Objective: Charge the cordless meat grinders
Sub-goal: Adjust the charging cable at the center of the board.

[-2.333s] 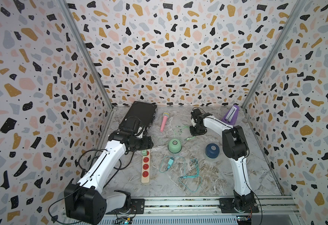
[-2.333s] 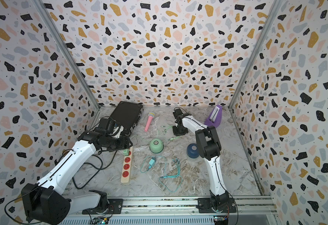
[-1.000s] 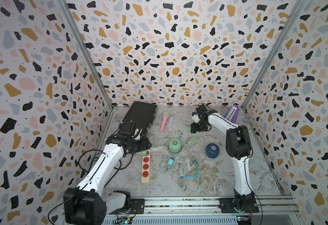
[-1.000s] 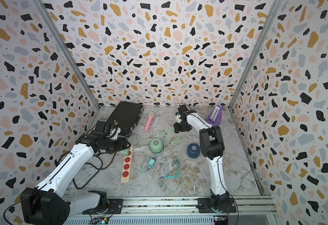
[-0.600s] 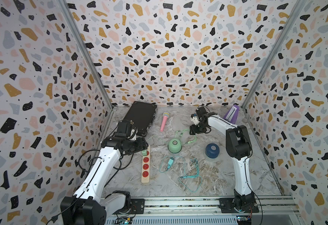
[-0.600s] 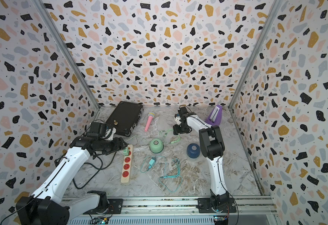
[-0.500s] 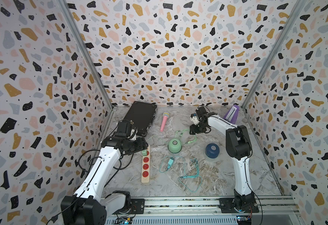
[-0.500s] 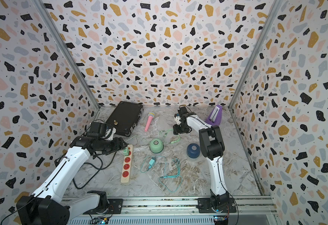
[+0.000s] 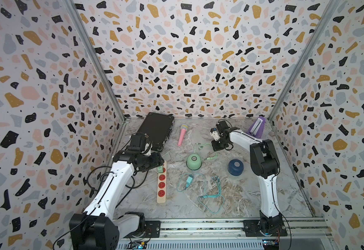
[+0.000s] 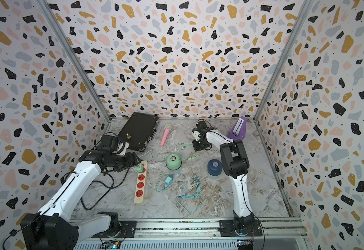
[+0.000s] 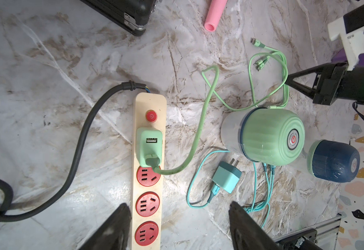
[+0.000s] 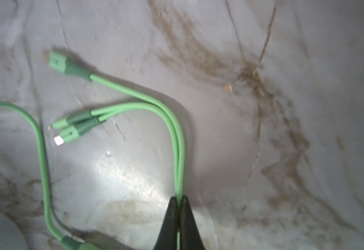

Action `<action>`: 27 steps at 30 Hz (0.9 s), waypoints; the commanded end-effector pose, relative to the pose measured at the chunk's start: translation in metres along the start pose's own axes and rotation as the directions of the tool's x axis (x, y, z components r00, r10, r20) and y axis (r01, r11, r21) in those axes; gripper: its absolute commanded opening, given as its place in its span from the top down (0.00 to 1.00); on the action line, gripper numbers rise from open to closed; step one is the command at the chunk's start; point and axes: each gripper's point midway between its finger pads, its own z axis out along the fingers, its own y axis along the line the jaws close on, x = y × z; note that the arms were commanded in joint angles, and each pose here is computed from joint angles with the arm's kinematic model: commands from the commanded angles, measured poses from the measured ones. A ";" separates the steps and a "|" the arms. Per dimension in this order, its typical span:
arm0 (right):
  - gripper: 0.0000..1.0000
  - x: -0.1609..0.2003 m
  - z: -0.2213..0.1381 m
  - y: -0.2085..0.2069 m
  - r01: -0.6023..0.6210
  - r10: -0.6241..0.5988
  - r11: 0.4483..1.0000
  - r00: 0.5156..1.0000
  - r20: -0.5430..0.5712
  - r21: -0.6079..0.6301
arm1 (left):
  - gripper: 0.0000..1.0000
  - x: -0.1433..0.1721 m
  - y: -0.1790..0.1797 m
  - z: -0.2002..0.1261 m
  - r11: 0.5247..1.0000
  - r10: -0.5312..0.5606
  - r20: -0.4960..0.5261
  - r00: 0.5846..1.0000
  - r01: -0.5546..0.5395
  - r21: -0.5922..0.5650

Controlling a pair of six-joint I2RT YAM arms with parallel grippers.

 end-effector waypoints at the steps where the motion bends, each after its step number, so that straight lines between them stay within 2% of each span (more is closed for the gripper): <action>1: 0.99 0.004 -0.029 0.008 0.020 -0.020 1.000 0.999 0.029 0.002 | 0.28 -0.013 -0.007 -0.006 0.999 0.020 0.040 0.999 -0.021 0.026; 10: 1.00 0.041 -0.049 0.006 0.004 -0.004 0.999 1.000 0.021 0.037 | 0.28 -0.021 -0.009 -0.004 0.999 0.014 0.048 0.999 -0.016 0.046; 14: 0.99 0.059 -0.051 -0.002 0.009 -0.007 0.997 1.000 -0.023 0.081 | 0.28 -0.022 -0.009 -0.003 0.999 0.015 0.046 0.999 -0.017 0.049; 19: 0.74 0.061 -0.055 0.003 0.068 -0.065 0.996 0.996 -0.056 0.059 | 0.28 -0.023 -0.012 -0.003 0.997 0.022 0.040 0.999 -0.025 0.067; 23: 0.59 0.042 -0.069 0.010 0.135 -0.136 0.990 0.991 0.016 0.034 | 0.28 -0.024 -0.016 -0.005 0.996 0.032 0.038 0.999 -0.035 0.082; 27: 0.52 0.019 -0.071 0.020 0.186 -0.185 0.982 0.980 0.074 -0.007 | 0.28 -0.026 -0.019 -0.006 0.995 0.033 0.039 0.999 -0.037 0.092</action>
